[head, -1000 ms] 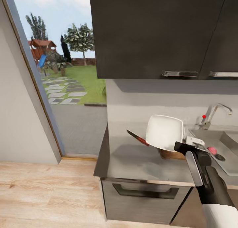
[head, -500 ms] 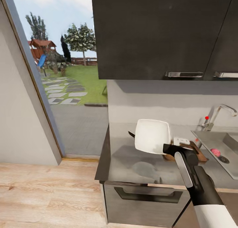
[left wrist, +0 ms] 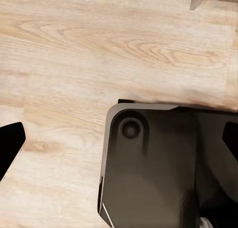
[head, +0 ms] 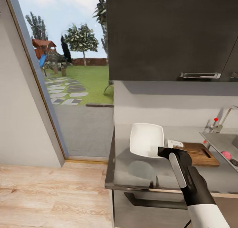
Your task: In the kitchen, take the Vidalia onion out of the sink, dice it on the chopping board with the paring knife, put the diced onion into the bowl on the countertop, then place both the paring knife and the chopping board into the sink.
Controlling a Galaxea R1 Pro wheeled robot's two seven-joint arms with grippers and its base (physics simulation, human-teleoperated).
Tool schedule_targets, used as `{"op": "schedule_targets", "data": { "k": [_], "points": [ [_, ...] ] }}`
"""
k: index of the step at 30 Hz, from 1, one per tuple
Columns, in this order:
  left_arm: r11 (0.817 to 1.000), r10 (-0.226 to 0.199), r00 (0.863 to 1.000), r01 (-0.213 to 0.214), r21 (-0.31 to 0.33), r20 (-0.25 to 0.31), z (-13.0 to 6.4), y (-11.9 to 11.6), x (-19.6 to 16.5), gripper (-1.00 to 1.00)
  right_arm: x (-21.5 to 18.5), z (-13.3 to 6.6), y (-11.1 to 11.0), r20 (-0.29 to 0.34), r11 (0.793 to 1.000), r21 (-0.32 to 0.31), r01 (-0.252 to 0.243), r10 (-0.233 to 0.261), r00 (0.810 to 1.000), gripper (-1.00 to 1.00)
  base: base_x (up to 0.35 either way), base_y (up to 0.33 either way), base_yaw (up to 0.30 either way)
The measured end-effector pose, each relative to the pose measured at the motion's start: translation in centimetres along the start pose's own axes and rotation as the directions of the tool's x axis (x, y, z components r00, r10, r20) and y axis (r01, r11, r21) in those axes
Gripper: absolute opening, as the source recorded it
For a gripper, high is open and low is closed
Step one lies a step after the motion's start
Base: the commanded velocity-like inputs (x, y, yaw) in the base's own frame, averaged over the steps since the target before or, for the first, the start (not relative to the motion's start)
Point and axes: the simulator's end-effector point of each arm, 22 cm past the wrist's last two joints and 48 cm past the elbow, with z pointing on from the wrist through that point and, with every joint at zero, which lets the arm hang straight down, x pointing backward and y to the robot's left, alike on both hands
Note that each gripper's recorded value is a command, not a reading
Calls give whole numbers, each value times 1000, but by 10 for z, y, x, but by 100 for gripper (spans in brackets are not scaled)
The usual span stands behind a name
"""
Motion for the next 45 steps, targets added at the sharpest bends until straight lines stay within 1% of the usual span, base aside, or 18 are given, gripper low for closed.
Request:
{"op": "schedule_targets", "data": {
  "k": [6,14,16,20,24,34,36,37,39,42,45],
  "points": [
    [1000,0,1000,0,0,0,0,0,0,100,1,0,2,-3,1000,-3,1,-1,1000,-100,123,241,0],
    [1000,0,1000,0,0,0,0,0,0,100,2,1,2,-4,1000,-2,2,-2,1000,-100,24,33,0],
    [1000,0,1000,0,0,0,0,0,0,100,3,1,2,-10,1000,-2,4,-4,1000,-100,1,2,0],
    [1000,0,1000,0,0,-1,0,0,0,100,12,0,2,-51,1000,-3,18,-19,999,-100,0,0,0],
    [1000,0,1000,0,0,0,0,0,0,100,16,0,2,-69,1000,-3,26,-26,997,-100,0,0,0],
    [1000,0,1000,0,0,-2,0,0,1,100,16,0,1,-72,1000,-4,28,-29,997,-100,0,0,0],
    [1000,0,1000,0,0,-1,0,0,1,100,17,0,5,-73,999,-10,32,-32,997,-100,0,0,0],
    [1000,0,1000,0,0,-2,0,0,1,100,18,0,11,-73,999,-22,39,-41,996,-100,0,0,0],
    [1000,0,1000,0,0,-2,0,0,1,100,19,-1,18,-73,998,-30,57,-59,996,-100,0,0,0],
    [1000,0,1000,0,0,-2,0,0,1,100,20,-1,22,-73,997,-35,68,-71,995,-100,0,0,0],
    [1000,0,1000,0,0,-2,0,0,1,100,22,-1,24,-76,997,-38,69,-72,994,-100,0,0,0]
  ]
}}
